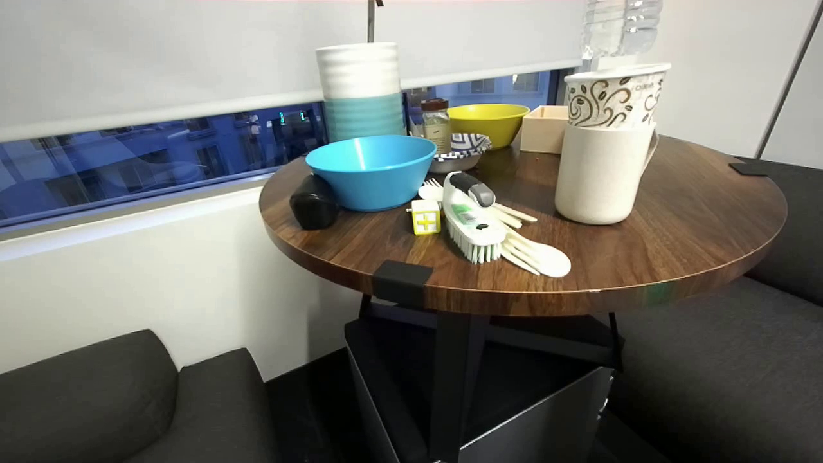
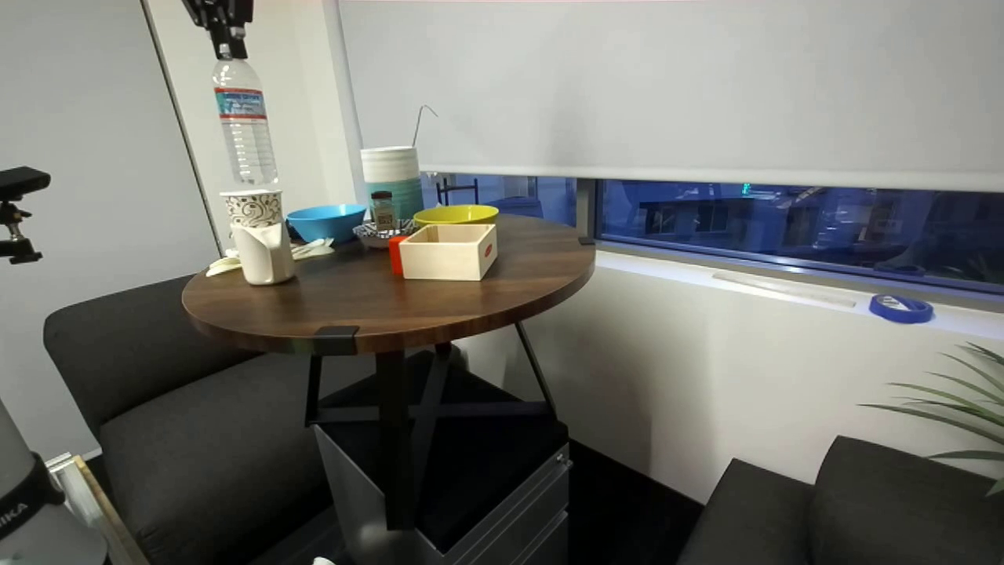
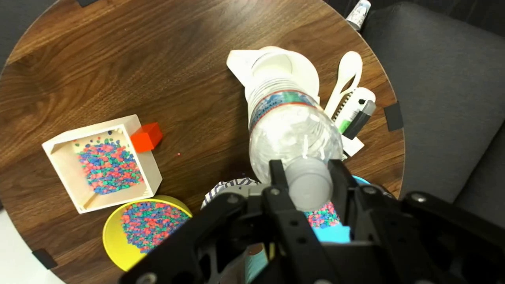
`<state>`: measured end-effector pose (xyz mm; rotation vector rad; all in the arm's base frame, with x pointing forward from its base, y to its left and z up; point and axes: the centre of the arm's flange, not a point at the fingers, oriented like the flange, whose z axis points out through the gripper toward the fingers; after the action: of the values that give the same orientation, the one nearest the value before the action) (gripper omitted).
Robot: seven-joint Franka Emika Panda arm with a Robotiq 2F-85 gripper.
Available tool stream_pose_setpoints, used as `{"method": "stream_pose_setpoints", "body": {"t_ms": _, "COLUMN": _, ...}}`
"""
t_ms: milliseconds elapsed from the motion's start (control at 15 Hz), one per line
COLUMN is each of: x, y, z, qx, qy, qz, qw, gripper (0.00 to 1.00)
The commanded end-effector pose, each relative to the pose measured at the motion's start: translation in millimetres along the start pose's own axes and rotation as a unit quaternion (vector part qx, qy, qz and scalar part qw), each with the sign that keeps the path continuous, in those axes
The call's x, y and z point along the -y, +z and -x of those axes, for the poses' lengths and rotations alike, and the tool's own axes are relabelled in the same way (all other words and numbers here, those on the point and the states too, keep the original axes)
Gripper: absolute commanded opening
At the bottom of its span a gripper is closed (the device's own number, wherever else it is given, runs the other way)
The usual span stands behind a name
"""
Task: Pick up the paper cup and put it in the white mug, pick up the water bottle and put it in the paper cup
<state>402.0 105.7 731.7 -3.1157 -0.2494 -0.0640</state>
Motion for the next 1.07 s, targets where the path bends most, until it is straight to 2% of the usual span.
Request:
{"method": "stream_pose_setpoints", "body": {"t_ms": 0, "x": 1.5, "y": -1.4, "z": -5.8, "qx": 0.000, "qy": -0.023, "qz": -0.023, "qw": 0.9995, "gripper": 0.08}}
{"method": "stream_pose_setpoints", "body": {"t_ms": 1000, "x": -1.3, "y": 33.8, "z": -17.7, "qx": 0.050, "qy": -0.043, "qz": -0.023, "qw": 0.9975, "gripper": 0.08}}
